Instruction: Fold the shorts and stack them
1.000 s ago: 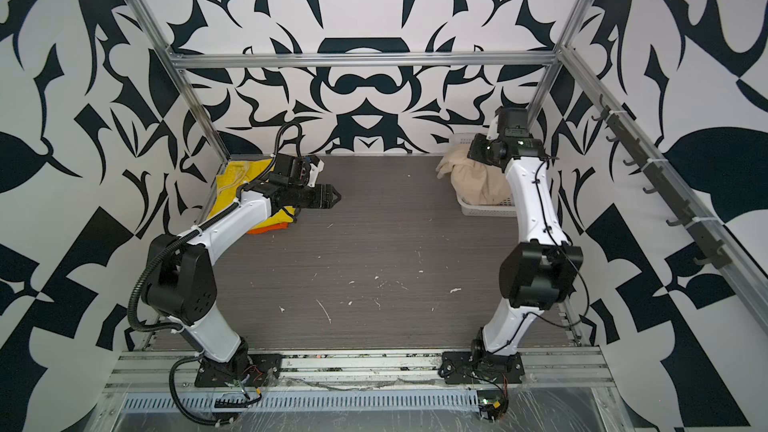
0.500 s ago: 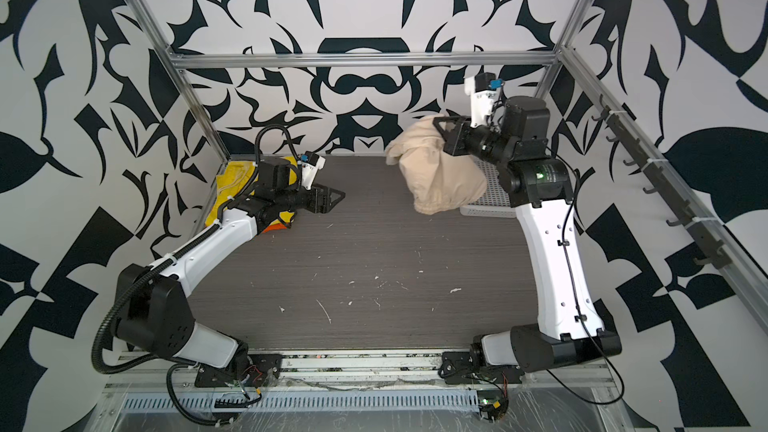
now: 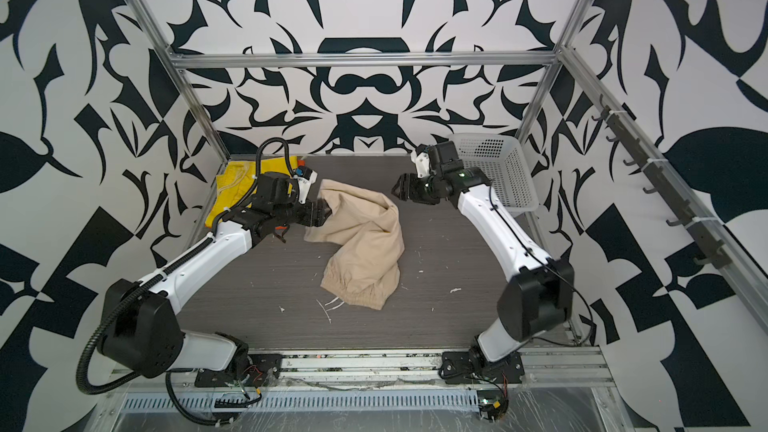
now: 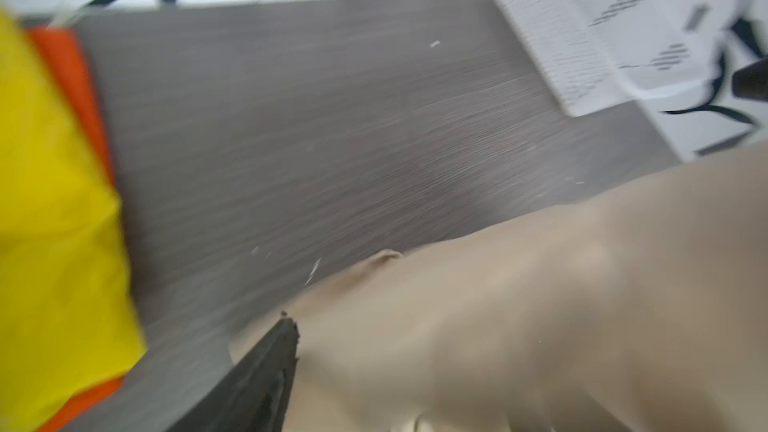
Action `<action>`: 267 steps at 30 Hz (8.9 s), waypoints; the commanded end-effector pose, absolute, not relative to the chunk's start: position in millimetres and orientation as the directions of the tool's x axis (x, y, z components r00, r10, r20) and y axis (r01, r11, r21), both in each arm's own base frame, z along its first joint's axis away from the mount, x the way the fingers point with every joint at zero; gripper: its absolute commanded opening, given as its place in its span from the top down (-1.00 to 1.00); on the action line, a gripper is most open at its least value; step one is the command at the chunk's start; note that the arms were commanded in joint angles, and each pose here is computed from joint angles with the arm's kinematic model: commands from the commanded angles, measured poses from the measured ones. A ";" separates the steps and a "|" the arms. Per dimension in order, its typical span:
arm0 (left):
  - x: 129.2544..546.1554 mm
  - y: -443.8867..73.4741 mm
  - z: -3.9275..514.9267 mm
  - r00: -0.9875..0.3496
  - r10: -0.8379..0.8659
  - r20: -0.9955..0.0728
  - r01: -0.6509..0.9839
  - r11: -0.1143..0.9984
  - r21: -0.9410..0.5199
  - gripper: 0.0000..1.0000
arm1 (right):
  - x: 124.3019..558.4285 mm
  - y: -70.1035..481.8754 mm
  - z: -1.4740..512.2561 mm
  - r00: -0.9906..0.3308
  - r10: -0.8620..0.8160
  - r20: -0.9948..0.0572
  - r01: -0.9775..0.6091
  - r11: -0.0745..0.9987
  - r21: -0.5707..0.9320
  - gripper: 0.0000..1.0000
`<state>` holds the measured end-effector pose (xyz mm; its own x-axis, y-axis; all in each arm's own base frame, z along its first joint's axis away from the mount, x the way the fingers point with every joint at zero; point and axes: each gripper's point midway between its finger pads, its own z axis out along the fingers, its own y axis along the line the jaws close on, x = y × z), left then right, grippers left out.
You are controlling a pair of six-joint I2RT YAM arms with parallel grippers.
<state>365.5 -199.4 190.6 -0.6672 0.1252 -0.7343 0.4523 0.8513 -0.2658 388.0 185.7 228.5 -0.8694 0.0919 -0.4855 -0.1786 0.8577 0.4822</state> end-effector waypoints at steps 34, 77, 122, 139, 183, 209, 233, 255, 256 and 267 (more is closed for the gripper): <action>326.4 -67.2 128.4 -0.773 -0.411 -0.483 -0.168 0.867 -0.469 -0.62 | 237.1 416.6 42.3 -0.708 -0.627 -0.323 -0.677 0.733 0.062 -0.42; 261.6 -197.7 235.7 -0.430 -0.042 -0.902 0.728 0.574 -0.374 -0.50 | 296.4 320.7 421.0 -0.447 -0.011 -0.895 -0.781 0.493 0.384 1.00; 242.6 -275.8 232.9 -0.188 -0.181 -0.965 0.860 0.444 -0.251 0.16 | 305.2 280.0 471.0 -0.380 0.068 -0.923 -0.760 0.546 0.353 1.00; 250.6 -165.3 336.1 -0.125 0.564 -0.816 0.603 0.696 0.389 0.99 | 292.1 175.7 549.2 -0.148 0.337 -0.930 -0.543 0.758 0.361 1.00; 311.5 -174.1 434.4 -0.053 0.532 -0.845 0.602 0.692 0.398 1.00 | 226.2 366.6 309.3 -0.089 -0.161 -0.983 -0.952 0.304 0.036 -0.57; 322.7 -133.4 460.3 -0.111 0.491 -0.864 0.485 0.786 0.384 1.00 | 256.3 327.1 346.8 -0.034 -0.314 -0.949 -0.906 0.411 -0.103 1.00; 335.5 -132.8 472.7 -0.081 0.497 -0.864 0.474 0.782 0.405 1.00 | 263.5 226.1 467.3 0.115 -0.570 -0.813 -0.682 0.550 -0.482 1.00; 351.0 -119.7 443.3 0.108 0.616 -0.780 0.480 0.655 0.584 1.00 | 400.2 235.2 429.4 0.284 -0.552 -0.784 -0.654 0.487 -0.579 1.00; 348.9 -118.7 418.1 0.071 0.642 -0.763 0.507 0.636 0.582 1.00 | 400.1 233.5 401.4 0.270 -0.591 -0.760 -0.669 0.453 -0.589 1.00; 251.0 -173.9 220.0 -0.113 0.801 -0.588 0.874 0.362 0.325 1.00 | 339.5 187.1 180.3 -0.038 -0.809 -0.587 -0.850 0.335 -0.407 0.93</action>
<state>272.9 -174.8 225.0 -0.0954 0.7841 -0.6133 0.8535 0.3815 0.3550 339.8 209.8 161.4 -0.0292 -0.7930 -0.6085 -0.8984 0.2877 -0.3317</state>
